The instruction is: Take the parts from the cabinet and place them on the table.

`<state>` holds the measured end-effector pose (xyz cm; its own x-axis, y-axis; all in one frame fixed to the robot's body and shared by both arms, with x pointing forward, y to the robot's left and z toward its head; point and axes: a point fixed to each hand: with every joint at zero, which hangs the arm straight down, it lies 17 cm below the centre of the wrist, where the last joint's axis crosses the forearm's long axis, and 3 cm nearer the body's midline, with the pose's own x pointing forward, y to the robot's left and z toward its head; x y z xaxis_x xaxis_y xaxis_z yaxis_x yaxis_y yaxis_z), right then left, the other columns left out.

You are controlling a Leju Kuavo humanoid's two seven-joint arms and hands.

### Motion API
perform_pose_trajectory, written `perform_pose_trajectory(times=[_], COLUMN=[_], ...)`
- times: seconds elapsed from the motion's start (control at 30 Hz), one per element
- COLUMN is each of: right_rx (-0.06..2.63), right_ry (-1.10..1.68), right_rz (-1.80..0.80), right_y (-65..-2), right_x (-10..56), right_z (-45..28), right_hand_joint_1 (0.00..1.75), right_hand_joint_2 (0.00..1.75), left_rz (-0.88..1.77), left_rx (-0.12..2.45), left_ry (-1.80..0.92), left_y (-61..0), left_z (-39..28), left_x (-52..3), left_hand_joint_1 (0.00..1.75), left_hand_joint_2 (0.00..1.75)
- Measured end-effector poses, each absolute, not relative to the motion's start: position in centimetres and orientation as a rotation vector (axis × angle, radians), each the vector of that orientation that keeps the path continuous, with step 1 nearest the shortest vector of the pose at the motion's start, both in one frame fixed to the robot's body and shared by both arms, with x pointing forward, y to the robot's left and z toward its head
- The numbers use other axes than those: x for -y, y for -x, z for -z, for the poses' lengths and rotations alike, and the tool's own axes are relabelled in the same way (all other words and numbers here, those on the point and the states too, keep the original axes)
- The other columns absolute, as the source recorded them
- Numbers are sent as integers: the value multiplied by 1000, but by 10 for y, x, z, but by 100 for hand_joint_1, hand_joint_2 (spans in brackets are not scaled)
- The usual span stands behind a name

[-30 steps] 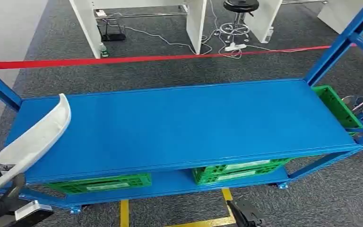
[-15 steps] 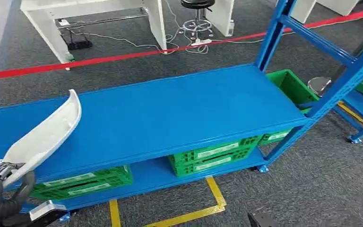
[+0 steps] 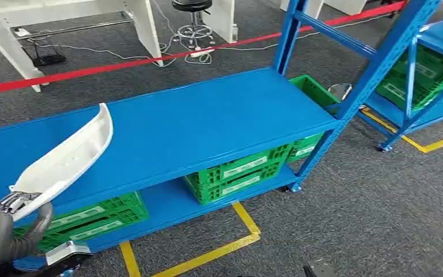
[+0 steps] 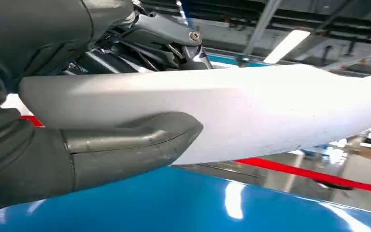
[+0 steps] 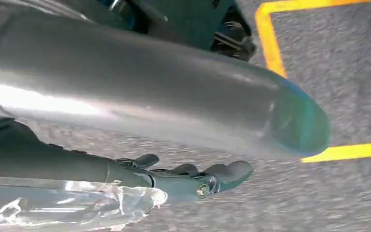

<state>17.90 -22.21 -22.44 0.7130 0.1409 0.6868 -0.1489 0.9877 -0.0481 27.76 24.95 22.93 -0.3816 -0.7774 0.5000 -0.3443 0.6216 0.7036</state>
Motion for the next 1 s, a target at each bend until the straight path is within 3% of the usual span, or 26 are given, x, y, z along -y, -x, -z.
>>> perform_pose_trajectory(times=[1.0], right_rx=[771], right_ry=[-25], right_rz=[-205], right_y=[-190], right_x=[215], right_z=[220], right_hand_joint_1=[0], right_hand_joint_2=[0], left_rz=[471], left_rx=[1999], left_ry=[-709], left_y=[-286], left_z=[-222], left_x=[-264], left_hand_joint_1=[175], left_hand_joint_2=[175])
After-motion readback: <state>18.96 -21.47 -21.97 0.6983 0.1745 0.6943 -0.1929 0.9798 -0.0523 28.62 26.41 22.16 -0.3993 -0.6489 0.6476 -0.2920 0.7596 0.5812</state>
